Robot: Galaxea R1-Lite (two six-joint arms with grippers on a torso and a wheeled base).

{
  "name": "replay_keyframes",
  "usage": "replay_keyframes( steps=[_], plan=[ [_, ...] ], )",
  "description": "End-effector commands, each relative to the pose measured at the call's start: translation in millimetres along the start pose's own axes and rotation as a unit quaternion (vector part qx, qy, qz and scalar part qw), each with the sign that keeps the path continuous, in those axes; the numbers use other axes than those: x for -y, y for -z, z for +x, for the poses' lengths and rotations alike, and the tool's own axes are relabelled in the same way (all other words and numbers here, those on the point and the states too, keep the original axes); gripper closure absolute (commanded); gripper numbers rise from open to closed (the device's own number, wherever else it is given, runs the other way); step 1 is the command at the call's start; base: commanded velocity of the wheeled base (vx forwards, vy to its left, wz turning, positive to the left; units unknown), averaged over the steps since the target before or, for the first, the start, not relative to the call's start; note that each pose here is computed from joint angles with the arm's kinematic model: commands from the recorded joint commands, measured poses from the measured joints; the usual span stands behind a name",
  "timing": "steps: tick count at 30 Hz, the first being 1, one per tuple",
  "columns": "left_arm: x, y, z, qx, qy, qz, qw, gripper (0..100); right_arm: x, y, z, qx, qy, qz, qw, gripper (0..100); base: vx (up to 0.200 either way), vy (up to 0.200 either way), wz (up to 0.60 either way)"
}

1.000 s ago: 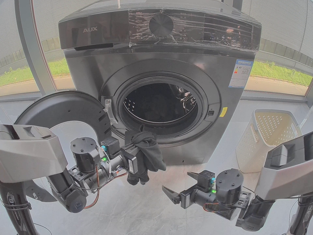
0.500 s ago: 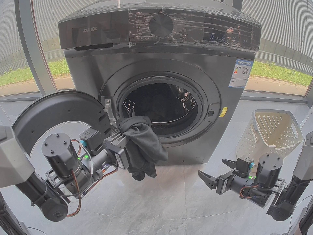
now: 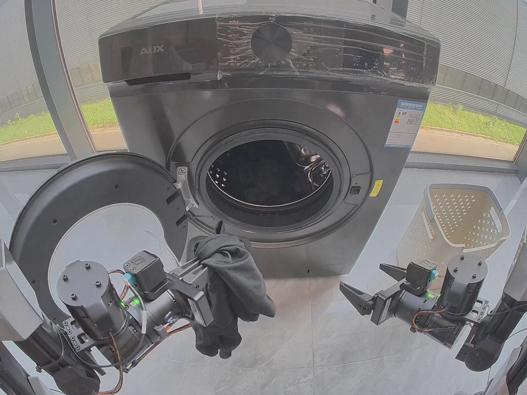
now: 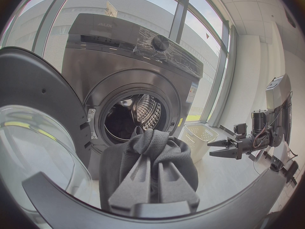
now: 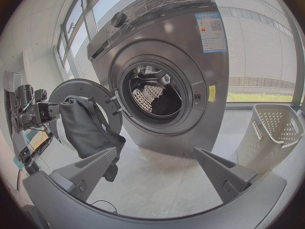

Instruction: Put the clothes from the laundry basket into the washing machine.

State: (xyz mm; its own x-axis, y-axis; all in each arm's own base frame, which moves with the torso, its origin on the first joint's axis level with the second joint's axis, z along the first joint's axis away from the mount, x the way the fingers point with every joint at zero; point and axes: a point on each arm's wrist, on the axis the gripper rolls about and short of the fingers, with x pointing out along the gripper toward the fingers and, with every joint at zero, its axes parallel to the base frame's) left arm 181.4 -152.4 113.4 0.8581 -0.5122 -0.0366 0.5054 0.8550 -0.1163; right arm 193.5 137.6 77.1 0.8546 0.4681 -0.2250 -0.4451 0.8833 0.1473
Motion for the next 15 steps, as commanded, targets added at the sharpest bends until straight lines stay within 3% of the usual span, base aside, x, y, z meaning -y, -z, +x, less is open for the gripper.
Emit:
replay_keyframes(
  steps=[1, 11, 15],
  plan=[
    [2.0, 5.9, 4, -0.011, -0.001, -0.001, 0.9999, 100, 1.3, 2, -2, -0.006, 0.003, 0.002, 1.0000, 0, 0.000, 0.000, 0.00],
    [-3.9, 15.2, 1, -0.034, -0.023, 0.009, 0.9991, 100, 0.5, 3, -5, -0.009, 0.002, 0.002, 1.0000, 0, 0.000, 0.000, 0.00],
    [-4.2, 17.5, 4, -0.038, -0.024, 0.011, 0.9989, 100, 0.5, 5, -6, -0.013, 0.002, 0.002, 0.9999, 0, 0.200, 0.000, 0.00]
  ],
)
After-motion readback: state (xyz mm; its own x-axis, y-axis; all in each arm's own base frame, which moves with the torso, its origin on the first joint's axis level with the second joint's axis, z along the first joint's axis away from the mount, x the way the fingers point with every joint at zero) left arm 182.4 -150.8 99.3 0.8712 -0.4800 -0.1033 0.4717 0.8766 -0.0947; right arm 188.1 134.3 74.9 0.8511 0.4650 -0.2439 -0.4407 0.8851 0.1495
